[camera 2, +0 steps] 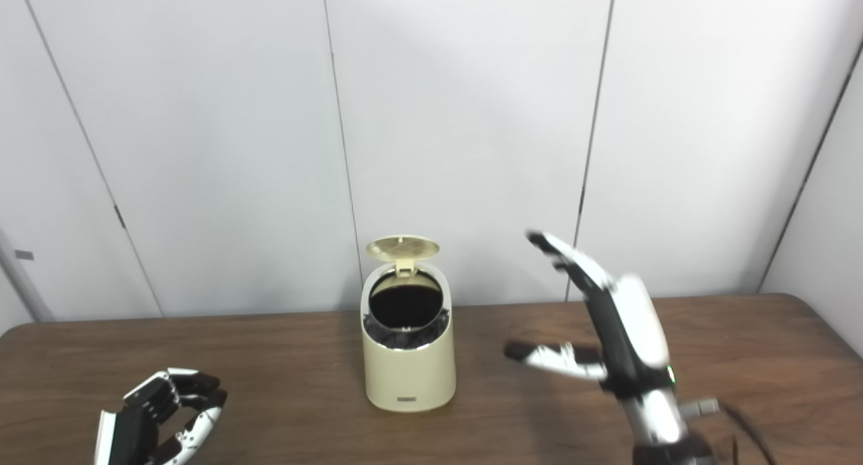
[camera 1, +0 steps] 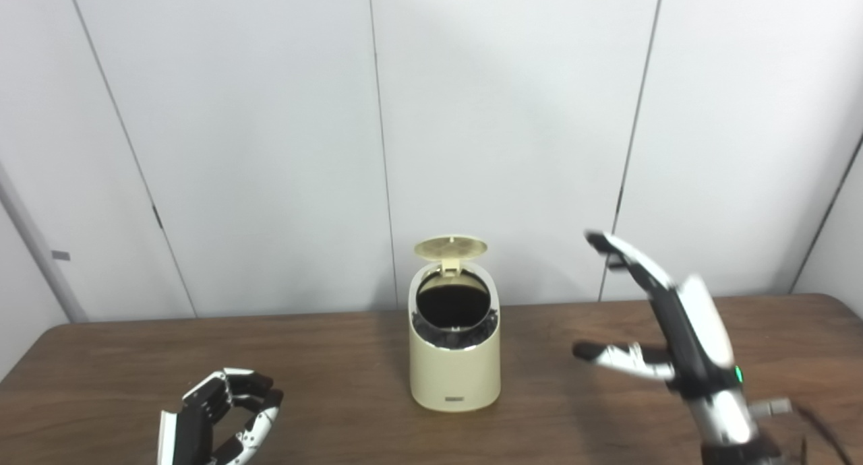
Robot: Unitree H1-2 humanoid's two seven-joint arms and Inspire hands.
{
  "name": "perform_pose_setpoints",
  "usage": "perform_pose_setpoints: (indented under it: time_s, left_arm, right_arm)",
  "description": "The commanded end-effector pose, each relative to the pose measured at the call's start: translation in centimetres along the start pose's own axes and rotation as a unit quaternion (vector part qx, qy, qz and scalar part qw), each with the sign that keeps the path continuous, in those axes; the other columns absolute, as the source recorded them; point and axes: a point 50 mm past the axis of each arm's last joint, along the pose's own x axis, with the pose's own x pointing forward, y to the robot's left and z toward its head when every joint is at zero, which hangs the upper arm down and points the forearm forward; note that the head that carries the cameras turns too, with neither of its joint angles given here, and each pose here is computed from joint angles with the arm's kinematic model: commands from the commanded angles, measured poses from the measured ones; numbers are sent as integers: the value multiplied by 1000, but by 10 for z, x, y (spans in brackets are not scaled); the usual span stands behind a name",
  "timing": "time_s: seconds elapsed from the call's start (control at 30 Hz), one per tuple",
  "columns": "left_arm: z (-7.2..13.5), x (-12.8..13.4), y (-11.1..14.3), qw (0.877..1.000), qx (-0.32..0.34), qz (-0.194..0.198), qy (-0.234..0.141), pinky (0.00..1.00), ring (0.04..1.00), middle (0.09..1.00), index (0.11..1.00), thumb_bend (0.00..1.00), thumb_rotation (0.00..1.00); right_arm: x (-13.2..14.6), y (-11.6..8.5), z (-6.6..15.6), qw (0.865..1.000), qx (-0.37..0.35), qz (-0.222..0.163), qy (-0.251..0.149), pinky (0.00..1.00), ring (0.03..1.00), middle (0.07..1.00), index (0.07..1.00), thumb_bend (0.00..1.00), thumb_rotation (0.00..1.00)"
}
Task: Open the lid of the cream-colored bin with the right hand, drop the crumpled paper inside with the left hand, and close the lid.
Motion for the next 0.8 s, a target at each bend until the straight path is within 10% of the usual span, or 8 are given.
perform_pose_setpoints:
  time_s: [0.0, 0.77]
  left_arm:
    - [-8, -17, -8, 1000, -5, -4, 12, 435, 531, 550, 487, 485, 75]
    - [-5, -18, -14, 1000, 1, -7, 4, 422, 492, 519, 485, 488, 73]
  right_arm:
    - [24, -19, 13, 1000, -25, -3, -17, 630, 776, 822, 835, 850, 825]
    - [143, -9, 43, 981, -122, 139, -57, 588, 740, 800, 806, 921, 760]
